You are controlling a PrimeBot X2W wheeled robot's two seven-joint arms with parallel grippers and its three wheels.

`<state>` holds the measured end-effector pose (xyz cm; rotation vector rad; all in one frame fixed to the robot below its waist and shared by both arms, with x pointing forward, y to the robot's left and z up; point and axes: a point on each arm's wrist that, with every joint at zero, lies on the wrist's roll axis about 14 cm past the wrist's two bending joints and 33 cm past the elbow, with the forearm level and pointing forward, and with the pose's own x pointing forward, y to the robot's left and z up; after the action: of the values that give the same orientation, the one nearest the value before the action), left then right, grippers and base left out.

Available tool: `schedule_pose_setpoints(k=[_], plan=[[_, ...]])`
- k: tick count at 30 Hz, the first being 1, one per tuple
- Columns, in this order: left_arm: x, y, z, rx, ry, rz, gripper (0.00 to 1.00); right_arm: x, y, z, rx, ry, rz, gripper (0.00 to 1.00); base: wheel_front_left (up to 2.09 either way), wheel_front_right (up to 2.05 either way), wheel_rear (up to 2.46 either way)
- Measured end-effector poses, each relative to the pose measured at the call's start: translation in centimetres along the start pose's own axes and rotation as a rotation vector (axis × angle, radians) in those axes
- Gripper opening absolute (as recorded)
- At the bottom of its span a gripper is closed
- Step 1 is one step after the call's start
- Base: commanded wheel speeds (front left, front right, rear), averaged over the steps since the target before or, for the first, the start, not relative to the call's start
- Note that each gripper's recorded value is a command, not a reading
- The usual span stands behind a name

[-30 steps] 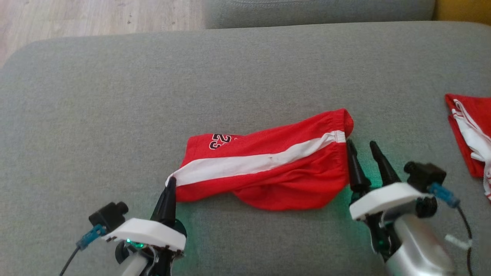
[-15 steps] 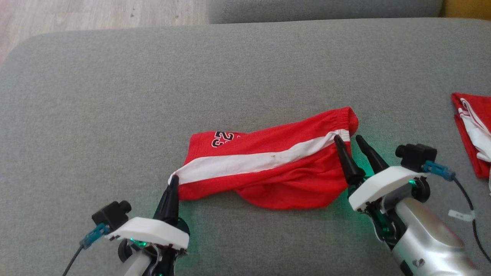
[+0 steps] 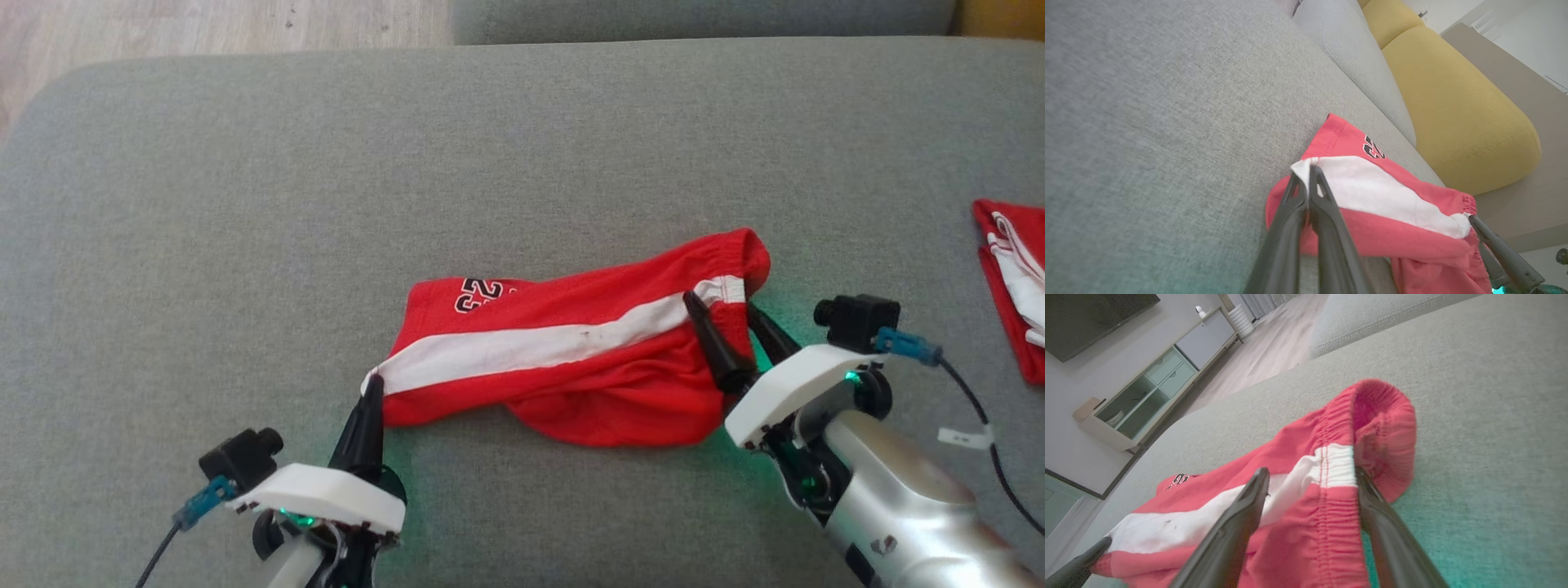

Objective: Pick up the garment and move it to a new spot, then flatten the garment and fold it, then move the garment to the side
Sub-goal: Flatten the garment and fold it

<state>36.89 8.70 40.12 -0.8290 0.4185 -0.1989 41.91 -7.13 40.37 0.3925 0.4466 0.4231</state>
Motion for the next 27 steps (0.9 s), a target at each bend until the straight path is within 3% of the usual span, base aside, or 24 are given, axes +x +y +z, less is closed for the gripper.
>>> schedule_pose_setpoints(k=[1,4,9,10,18,27], plan=[[0.0,0.0,0.0,0.001,0.001,-0.001,0.0,0.0,0.1,-0.2,-0.001,0.004,0.002,0.98,0.0,0.0,0.0],[0.0,0.0,-0.1,0.002,0.002,-0.001,0.0,-0.2,-0.1,-0.7,-0.007,0.022,0.002,0.78,0.0,0.0,0.0],[-0.1,0.0,-0.1,0.002,0.004,0.0,0.0,0.2,-0.4,-0.1,-0.017,0.01,-0.003,0.09,0.0,0.0,0.0],[-0.1,0.0,-0.1,0.002,0.004,0.0,0.0,0.3,-0.5,0.2,-0.019,0.0,-0.006,0.0,0.0,0.0,0.0],[-0.4,-1.1,1.3,0.034,-0.039,-0.037,0.0,0.3,0.4,2.3,-0.024,-0.069,0.006,0.0,0.0,0.0,0.0],[-1.4,-7.3,10.9,0.234,-0.276,-0.234,0.0,-2.4,5.9,12.0,-0.022,-0.376,0.142,0.0,0.0,0.0,0.0]])
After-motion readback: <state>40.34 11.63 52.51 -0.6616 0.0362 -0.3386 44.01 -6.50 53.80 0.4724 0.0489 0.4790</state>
